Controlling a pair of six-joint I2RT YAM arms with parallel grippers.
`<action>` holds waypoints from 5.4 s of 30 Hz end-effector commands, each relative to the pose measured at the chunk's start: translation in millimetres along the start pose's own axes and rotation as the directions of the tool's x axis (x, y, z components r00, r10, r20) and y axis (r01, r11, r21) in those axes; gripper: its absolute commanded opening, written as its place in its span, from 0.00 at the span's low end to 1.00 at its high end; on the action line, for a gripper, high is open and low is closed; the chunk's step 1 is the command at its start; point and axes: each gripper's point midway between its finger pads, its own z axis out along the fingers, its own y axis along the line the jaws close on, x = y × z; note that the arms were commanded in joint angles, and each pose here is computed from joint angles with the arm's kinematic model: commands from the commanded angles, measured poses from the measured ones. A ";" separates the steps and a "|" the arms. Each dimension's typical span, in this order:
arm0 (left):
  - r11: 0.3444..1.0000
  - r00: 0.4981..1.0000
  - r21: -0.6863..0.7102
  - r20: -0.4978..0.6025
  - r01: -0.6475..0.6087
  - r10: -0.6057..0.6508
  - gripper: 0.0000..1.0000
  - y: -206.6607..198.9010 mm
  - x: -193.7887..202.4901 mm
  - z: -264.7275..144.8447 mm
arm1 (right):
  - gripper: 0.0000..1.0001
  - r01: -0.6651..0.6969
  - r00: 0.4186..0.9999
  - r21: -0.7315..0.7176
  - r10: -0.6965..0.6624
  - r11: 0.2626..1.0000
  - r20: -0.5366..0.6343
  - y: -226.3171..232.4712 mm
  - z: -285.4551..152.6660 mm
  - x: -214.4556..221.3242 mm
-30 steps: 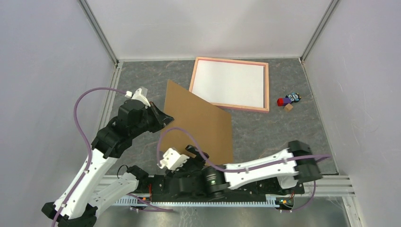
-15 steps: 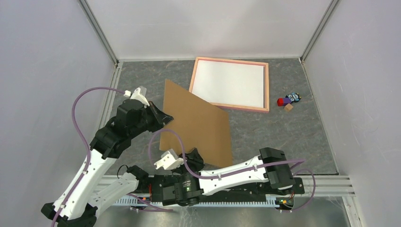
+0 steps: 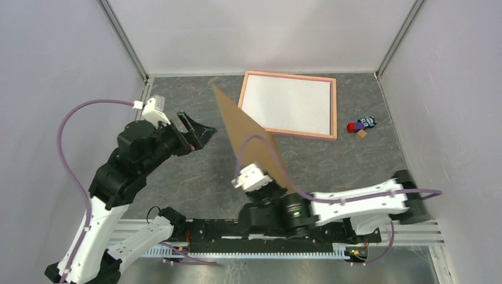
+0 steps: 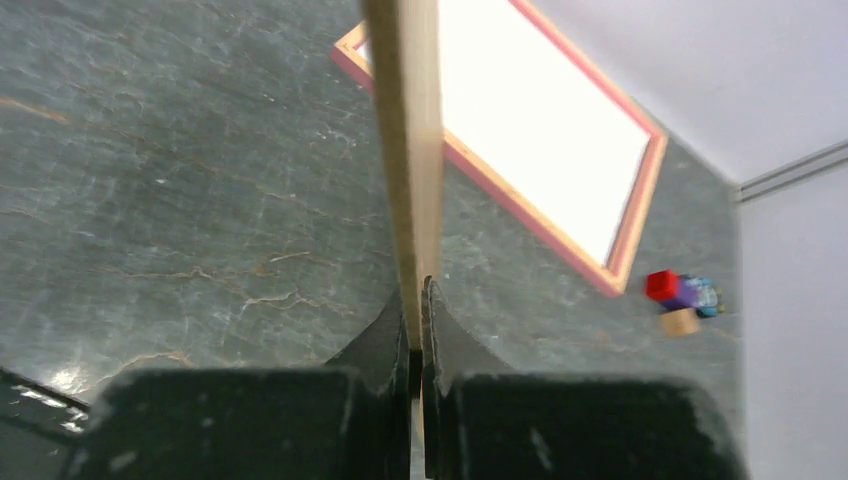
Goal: Put the photo into the frame
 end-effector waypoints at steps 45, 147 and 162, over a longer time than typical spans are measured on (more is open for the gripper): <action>0.924 1.000 -0.381 -0.028 0.002 -0.014 0.98 124.5 7.8 295.9 | 0.00 -0.727 0.120 -0.633 0.956 0.268 0.268 -317.5 93.3 19.2; 0.910 0.917 -0.130 0.015 -0.394 0.399 1.00 30.3 -2.2 125.0 | 0.00 -0.887 -0.447 -0.060 0.884 -0.457 -0.135 -134.0 183.0 171.3; 0.912 0.920 -0.126 -0.007 -0.390 0.392 1.00 34.5 5.6 128.9 | 0.00 -0.883 -0.424 -0.163 0.896 -0.441 -0.130 -150.9 173.9 140.8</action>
